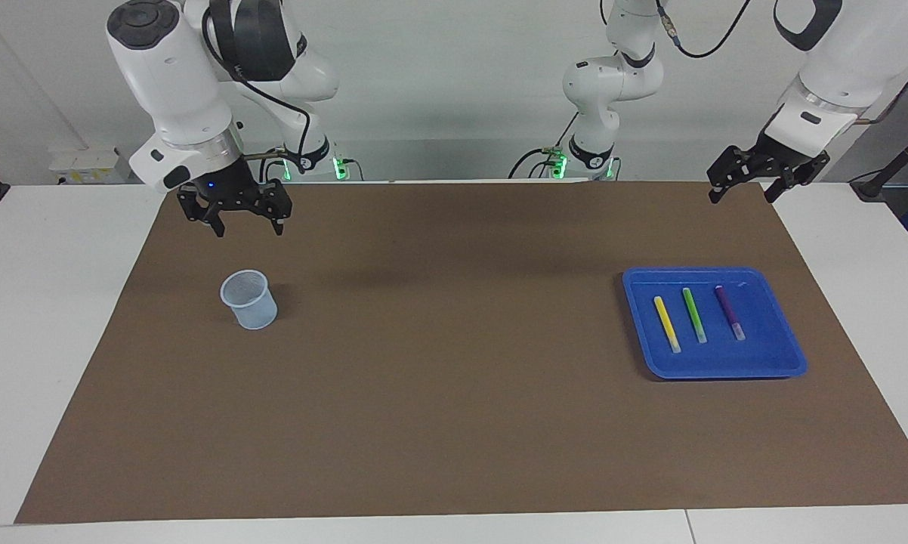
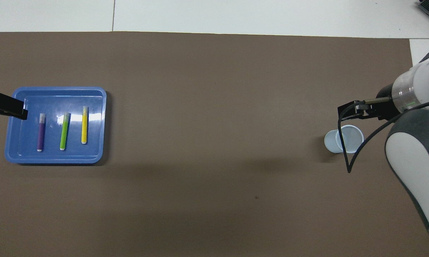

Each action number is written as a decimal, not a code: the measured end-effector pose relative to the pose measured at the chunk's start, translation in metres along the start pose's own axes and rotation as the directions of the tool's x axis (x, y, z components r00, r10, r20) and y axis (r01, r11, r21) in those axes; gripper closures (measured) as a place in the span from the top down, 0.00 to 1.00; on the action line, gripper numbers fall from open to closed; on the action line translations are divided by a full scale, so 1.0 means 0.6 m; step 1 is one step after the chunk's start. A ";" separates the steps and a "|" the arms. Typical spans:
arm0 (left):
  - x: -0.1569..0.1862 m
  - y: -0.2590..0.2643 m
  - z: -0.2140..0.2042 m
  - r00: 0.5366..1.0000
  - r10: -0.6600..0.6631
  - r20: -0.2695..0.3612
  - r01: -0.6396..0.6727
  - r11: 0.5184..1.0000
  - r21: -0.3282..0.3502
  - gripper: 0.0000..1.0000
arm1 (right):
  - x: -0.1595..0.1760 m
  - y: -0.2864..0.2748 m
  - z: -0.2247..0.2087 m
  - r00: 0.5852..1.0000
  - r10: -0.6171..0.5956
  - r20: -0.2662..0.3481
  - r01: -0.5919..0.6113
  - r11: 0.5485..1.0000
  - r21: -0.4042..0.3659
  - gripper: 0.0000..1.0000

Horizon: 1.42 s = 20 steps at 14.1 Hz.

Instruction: Right arm passes pens to left for tray arrangement

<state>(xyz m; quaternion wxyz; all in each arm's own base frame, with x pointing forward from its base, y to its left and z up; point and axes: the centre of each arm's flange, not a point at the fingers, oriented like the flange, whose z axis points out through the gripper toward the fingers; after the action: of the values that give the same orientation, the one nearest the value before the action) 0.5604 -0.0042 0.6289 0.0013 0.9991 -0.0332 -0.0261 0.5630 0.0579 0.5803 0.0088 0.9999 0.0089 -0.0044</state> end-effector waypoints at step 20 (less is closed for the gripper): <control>-0.028 0.003 0.018 1.000 -0.002 0.004 0.002 1.000 0.005 1.00 | 0.000 0.000 0.000 1.000 0.000 0.000 0.000 1.000 0.000 1.00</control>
<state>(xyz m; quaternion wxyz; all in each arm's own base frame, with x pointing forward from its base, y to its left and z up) 0.5429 -0.0051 0.6191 -0.0012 0.9991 -0.0323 -0.0282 0.5630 0.0579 0.5803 0.0088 0.9999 0.0089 -0.0044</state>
